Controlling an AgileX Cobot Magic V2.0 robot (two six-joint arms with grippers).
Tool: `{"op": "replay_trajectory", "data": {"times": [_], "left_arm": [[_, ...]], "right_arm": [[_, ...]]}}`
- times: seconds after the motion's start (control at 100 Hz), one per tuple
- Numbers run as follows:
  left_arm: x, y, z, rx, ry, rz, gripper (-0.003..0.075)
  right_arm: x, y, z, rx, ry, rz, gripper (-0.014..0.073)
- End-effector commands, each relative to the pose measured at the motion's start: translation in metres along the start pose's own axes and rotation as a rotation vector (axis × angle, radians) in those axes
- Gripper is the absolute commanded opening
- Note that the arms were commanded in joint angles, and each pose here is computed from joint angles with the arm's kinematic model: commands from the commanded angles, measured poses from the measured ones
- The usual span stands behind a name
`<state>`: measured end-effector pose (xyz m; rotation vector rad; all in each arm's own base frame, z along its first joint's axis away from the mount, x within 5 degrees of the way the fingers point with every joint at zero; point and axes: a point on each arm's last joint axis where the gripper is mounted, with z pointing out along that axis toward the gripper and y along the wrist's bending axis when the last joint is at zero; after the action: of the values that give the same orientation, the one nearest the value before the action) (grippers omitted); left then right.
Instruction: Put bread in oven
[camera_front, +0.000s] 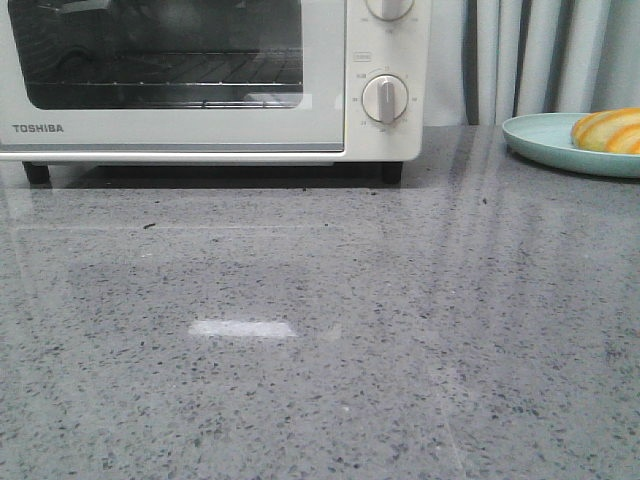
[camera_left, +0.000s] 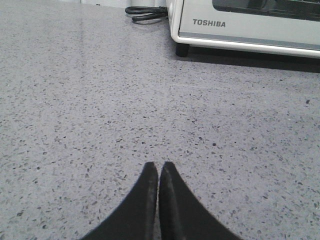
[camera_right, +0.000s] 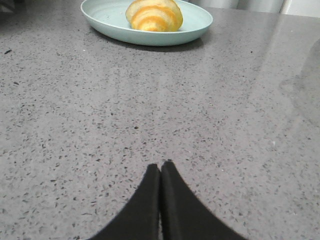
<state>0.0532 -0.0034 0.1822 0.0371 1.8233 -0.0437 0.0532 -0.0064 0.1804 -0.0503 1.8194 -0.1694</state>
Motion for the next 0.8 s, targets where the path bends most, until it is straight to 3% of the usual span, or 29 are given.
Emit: {"op": "replay_trajectory", "data": {"times": [0.0,0.79], "left_arm": [[0.0023,0.0000,0.0004,0.000,-0.052,-0.016,-0.0021],[0.0023,0.0001,0.0004,-0.001,-0.052,-0.012,-0.0021]], "right_arm": [[0.0005,0.0003,-0.0001,0.005,-0.038,-0.002,-0.0069],[-0.0008,-0.0006,-0.0002,0.014,-0.053,-0.031,-0.0069]]}}
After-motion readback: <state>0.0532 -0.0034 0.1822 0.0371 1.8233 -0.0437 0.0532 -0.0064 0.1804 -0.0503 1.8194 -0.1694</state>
